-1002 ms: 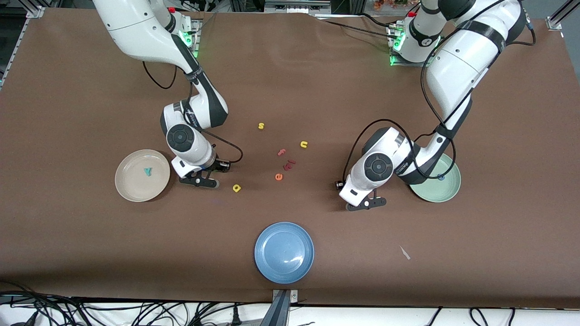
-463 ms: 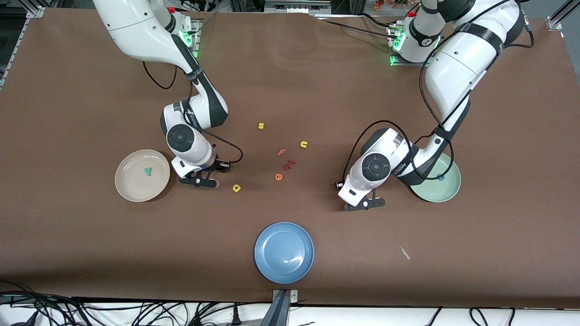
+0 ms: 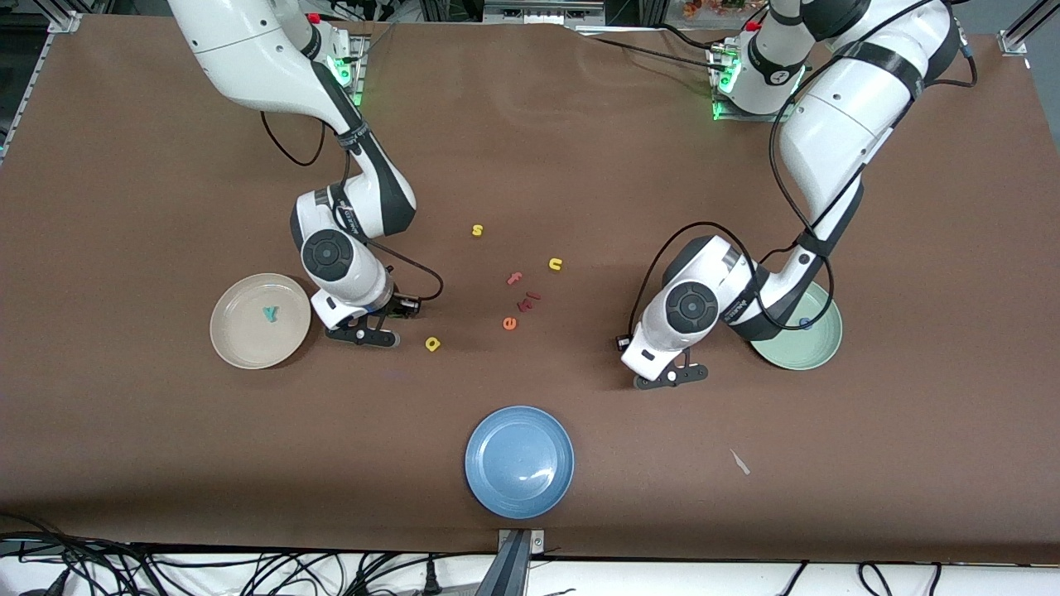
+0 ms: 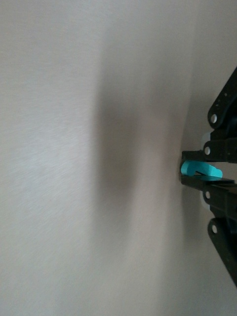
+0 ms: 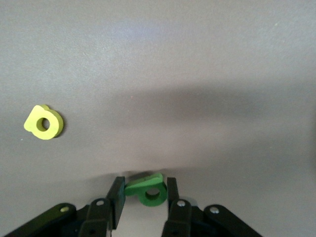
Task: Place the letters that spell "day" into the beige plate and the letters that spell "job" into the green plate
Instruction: 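Grasp the cyan 1 with the left gripper while the right gripper carries green p, then release the green p on the beige plate while the left gripper places cyan 1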
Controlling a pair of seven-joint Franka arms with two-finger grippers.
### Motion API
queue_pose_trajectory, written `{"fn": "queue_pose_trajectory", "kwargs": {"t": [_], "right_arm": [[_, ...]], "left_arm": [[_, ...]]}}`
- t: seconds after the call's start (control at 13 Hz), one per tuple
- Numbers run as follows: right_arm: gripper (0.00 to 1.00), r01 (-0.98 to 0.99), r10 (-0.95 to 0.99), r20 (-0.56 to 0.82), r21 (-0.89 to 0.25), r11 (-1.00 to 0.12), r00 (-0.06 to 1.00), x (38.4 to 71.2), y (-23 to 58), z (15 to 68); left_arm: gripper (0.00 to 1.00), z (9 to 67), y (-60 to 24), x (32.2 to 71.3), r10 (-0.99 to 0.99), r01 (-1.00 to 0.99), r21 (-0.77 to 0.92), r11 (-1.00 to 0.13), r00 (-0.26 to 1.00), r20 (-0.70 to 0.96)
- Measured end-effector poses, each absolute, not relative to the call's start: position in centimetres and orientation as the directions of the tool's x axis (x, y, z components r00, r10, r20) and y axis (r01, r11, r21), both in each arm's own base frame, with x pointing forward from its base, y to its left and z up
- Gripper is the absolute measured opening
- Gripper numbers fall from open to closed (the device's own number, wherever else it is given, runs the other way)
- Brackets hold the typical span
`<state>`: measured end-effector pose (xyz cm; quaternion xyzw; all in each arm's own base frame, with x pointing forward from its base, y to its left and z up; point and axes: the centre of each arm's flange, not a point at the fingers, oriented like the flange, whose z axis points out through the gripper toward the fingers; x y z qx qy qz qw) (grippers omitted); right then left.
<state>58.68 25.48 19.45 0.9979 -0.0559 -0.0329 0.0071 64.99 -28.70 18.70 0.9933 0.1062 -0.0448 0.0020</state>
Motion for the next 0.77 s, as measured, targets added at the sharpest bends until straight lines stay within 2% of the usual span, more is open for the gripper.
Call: {"fn": "queue_pose_trajectory", "kwargs": {"t": [0.31, 0.54, 0.77], "right_arm": [[0.38, 0.017, 0.011, -0.104, 0.057, -0.998, 0.995, 60.4, 20.3, 22.7], [0.38, 0.112, 0.104, -0.113, 0.068, -0.991, 0.988, 60.8, 15.2, 24.8], [0.38, 0.194, 0.183, -0.137, 0.072, -0.978, 0.974, 60.3, 11.4, 24.8]], "left_arm": [[0.12, 24.6, -23.3, 66.2, 0.247, 0.239, -0.069, -0.969, 0.953, -0.173], [0.12, 29.2, -14.2, 66.6, 0.198, 0.174, -0.108, -0.979, 0.94, -0.278], [0.12, 28.2, -4.8, 66.1, 0.142, 0.121, -0.082, -0.989, 0.926, -0.349]]}}
